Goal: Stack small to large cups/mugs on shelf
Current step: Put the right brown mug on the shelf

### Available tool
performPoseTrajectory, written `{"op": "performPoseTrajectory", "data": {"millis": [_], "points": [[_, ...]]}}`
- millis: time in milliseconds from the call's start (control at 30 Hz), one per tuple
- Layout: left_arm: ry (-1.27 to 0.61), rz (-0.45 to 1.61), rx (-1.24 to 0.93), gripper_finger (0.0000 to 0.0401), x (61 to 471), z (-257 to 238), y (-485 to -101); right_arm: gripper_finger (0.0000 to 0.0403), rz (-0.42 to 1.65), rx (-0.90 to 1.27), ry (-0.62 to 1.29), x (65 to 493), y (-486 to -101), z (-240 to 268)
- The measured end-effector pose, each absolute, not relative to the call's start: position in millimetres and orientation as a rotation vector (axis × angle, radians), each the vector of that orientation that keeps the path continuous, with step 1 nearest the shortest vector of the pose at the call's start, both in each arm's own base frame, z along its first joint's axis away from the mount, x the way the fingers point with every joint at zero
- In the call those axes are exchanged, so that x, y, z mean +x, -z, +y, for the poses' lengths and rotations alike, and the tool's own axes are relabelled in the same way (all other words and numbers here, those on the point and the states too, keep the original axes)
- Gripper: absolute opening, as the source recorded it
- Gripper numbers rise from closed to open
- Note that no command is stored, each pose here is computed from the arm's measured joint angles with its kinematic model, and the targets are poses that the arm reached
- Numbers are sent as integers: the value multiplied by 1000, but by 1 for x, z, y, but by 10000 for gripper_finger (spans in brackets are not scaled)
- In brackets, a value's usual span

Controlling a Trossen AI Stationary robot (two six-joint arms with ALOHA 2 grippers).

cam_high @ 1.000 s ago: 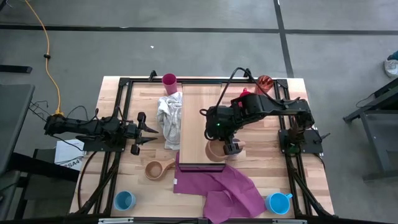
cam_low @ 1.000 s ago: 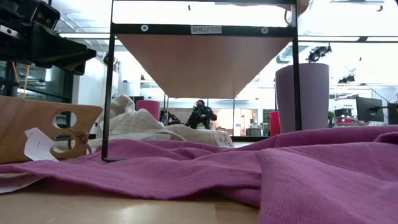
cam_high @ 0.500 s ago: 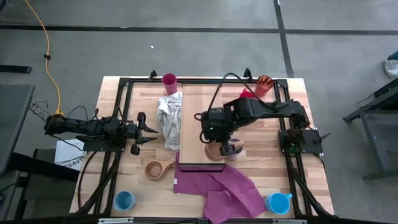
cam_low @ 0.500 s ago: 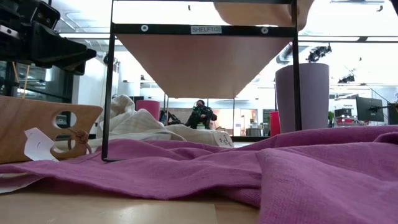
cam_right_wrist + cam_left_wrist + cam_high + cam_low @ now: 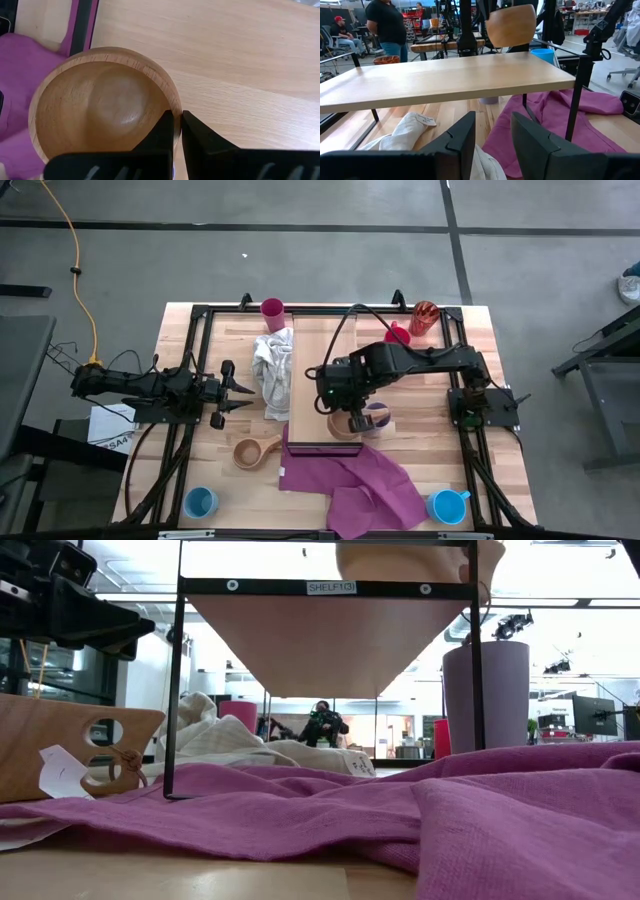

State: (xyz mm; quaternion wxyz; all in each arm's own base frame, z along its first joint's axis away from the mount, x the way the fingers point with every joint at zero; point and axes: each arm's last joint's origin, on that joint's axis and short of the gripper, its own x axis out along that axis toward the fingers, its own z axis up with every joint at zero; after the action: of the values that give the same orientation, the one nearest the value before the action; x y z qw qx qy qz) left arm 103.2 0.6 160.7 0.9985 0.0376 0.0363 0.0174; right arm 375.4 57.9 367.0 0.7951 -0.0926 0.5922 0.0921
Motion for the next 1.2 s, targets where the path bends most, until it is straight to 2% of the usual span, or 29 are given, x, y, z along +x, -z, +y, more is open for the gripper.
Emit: {"op": "performPoseTrajectory", "data": {"millis": [1200], "points": [[-35,72,75,111,103,1,-161,0,1272,-188,-173,385,-359,53]]}}
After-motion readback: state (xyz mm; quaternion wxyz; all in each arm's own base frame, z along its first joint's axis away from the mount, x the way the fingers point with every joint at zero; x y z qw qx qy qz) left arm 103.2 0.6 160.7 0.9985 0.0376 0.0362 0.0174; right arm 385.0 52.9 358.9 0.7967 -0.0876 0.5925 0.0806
